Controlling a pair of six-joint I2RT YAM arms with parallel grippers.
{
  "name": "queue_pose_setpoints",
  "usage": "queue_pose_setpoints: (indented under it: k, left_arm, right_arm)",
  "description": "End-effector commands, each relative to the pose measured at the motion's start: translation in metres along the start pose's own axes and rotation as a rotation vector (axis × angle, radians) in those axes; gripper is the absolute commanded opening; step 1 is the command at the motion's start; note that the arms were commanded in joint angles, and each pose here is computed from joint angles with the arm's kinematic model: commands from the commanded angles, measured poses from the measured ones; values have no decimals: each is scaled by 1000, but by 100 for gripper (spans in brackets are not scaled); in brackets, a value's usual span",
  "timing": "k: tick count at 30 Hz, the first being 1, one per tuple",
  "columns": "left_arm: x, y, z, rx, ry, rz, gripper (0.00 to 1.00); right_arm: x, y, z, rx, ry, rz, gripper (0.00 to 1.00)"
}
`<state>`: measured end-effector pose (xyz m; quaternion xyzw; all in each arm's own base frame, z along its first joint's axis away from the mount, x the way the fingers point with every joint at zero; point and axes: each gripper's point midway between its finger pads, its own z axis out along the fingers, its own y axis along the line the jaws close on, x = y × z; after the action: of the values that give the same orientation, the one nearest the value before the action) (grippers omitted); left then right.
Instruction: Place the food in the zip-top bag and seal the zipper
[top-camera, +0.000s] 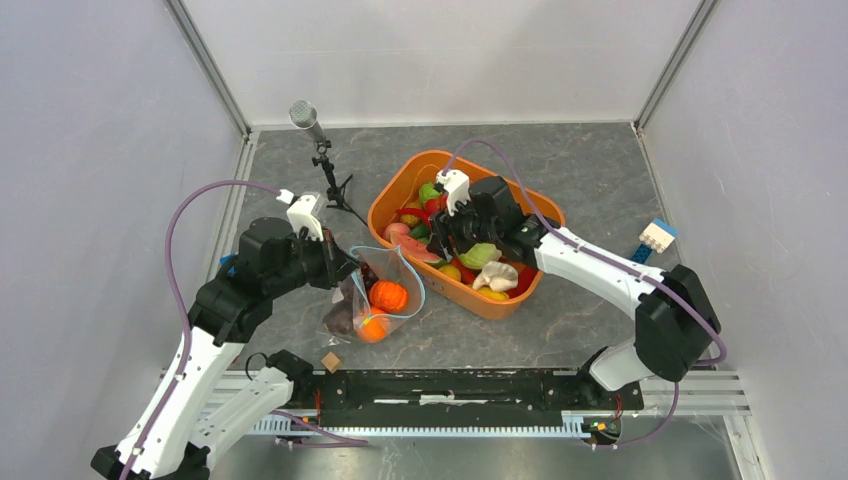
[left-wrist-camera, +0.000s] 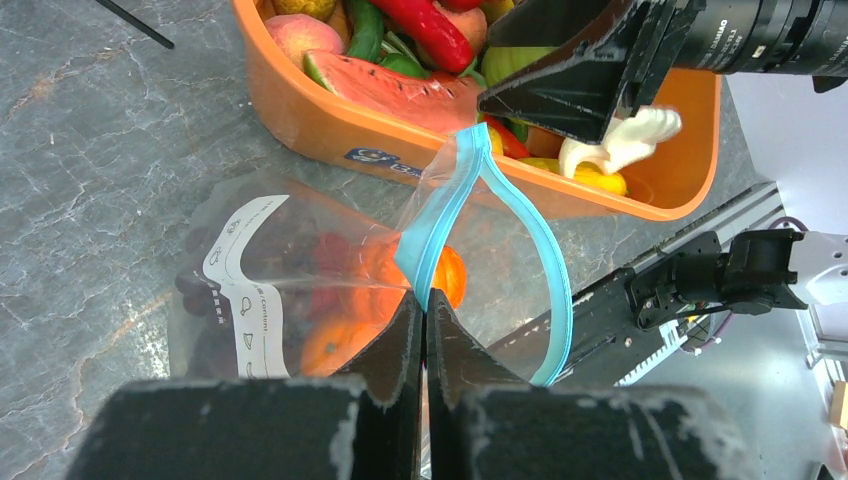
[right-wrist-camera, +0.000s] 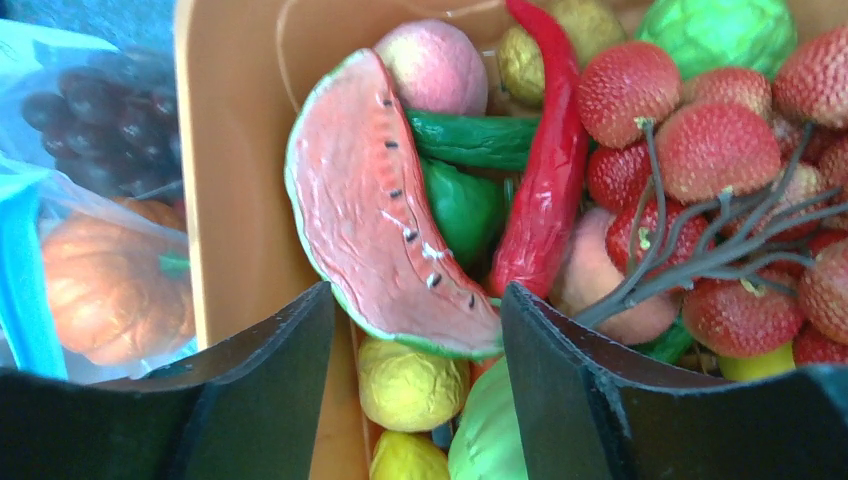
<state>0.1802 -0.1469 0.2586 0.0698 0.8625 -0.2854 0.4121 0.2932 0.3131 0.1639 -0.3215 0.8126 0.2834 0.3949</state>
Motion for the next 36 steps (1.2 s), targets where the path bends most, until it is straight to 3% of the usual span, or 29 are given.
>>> queue_pose_setpoints:
  k: [1, 6, 10, 15, 22, 36]
  left_arm:
    - [-15, -11, 0, 43, -55, -22, 2]
    - [-14, -10, 1, 39, -50, -23, 2]
    - [-14, -9, 1, 36, -52, -18, 2]
    - [-13, -8, 3, 32, -47, -12, 2]
    - [-12, -7, 4, 33, -38, -3, 2]
    - [-9, -4, 6, 28, -38, 4, 2]
  right_arm:
    - [-27, -5, -15, 49, -51, -55, 70]
    - [-55, 3, -54, 66, -157, -83, 77]
    - [-46, -22, -90, 250, -160, -66, 84]
    - [9, -60, -119, 400, -9, -58, 91]
    - [56, -59, -127, 260, 224, -106, 86]
    - [128, -52, -101, 95, 519, -127, 78]
